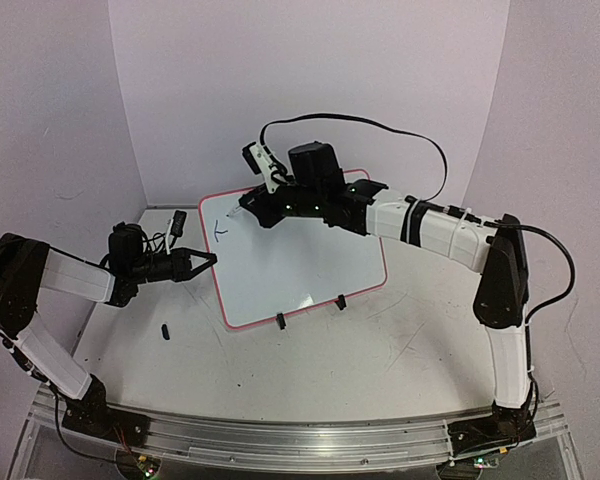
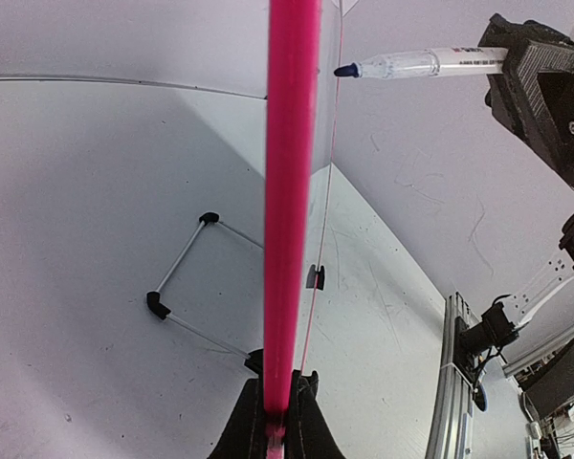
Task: Write a sentence on the whiteboard
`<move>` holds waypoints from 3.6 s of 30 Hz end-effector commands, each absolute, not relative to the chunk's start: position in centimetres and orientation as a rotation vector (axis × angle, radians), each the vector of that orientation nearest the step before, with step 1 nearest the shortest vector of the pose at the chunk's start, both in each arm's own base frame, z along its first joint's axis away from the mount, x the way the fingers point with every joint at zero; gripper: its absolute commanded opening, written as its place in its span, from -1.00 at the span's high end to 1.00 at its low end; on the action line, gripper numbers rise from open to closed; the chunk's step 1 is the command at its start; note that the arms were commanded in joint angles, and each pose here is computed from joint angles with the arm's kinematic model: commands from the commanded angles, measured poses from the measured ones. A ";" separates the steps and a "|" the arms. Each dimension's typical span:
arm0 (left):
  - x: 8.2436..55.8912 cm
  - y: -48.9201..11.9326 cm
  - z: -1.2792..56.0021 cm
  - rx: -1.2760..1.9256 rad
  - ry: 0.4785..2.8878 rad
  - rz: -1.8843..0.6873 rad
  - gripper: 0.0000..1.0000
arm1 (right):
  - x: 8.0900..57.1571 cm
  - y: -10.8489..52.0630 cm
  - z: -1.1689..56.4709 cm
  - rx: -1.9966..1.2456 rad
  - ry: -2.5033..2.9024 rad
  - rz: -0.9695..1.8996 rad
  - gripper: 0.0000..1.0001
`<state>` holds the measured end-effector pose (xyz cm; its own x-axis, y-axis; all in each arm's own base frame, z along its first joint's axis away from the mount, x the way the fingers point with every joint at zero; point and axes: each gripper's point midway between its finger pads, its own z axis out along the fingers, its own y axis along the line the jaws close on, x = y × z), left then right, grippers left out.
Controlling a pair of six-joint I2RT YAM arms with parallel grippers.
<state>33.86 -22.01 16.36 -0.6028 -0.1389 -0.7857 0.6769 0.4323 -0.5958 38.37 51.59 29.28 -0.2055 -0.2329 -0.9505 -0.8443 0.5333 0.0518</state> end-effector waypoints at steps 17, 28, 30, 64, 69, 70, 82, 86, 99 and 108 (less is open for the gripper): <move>34.9 -22.1 16.9 0.451 1.861 -1.252 1.00 | 37.5 51.6 28.8 -0.912 1.751 0.725 1.00; 34.9 -22.1 16.9 0.450 1.862 -1.249 1.00 | 36.3 51.0 27.5 -0.925 1.788 0.715 1.00; 34.9 -22.1 16.8 0.450 1.864 -1.250 1.00 | 36.0 50.8 27.7 -0.923 1.784 0.717 1.00; 34.8 -21.9 16.8 0.445 1.868 -1.233 1.00 | 36.2 49.2 31.1 -0.839 1.721 0.840 1.00; 34.9 -22.0 16.9 0.449 1.867 -1.236 1.00 | 36.7 49.6 30.7 -0.835 1.726 0.838 1.00; 34.9 -22.0 17.0 0.451 1.865 -1.236 1.00 | 36.7 49.7 30.8 -0.835 1.723 0.840 1.00; 34.9 -22.1 16.9 0.453 1.868 -1.240 1.00 | 37.9 50.1 29.8 -0.817 1.748 0.816 1.00; 34.9 -22.1 16.8 0.454 1.871 -1.242 1.00 | 38.2 50.3 29.5 -0.823 1.752 0.809 1.00; 35.0 -22.1 16.8 0.455 1.870 -1.244 1.00 | 38.4 50.9 28.1 -0.841 1.782 0.803 1.00; 35.0 -22.1 16.7 0.455 1.871 -1.239 1.00 | 38.0 50.7 26.6 -0.857 1.823 0.805 1.00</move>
<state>34.04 -22.09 16.50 -0.6053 -0.1331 -0.7848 0.6786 0.4291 -0.5962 37.81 50.66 26.56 -0.3109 -0.2212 -0.9243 -0.8320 0.5335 0.1522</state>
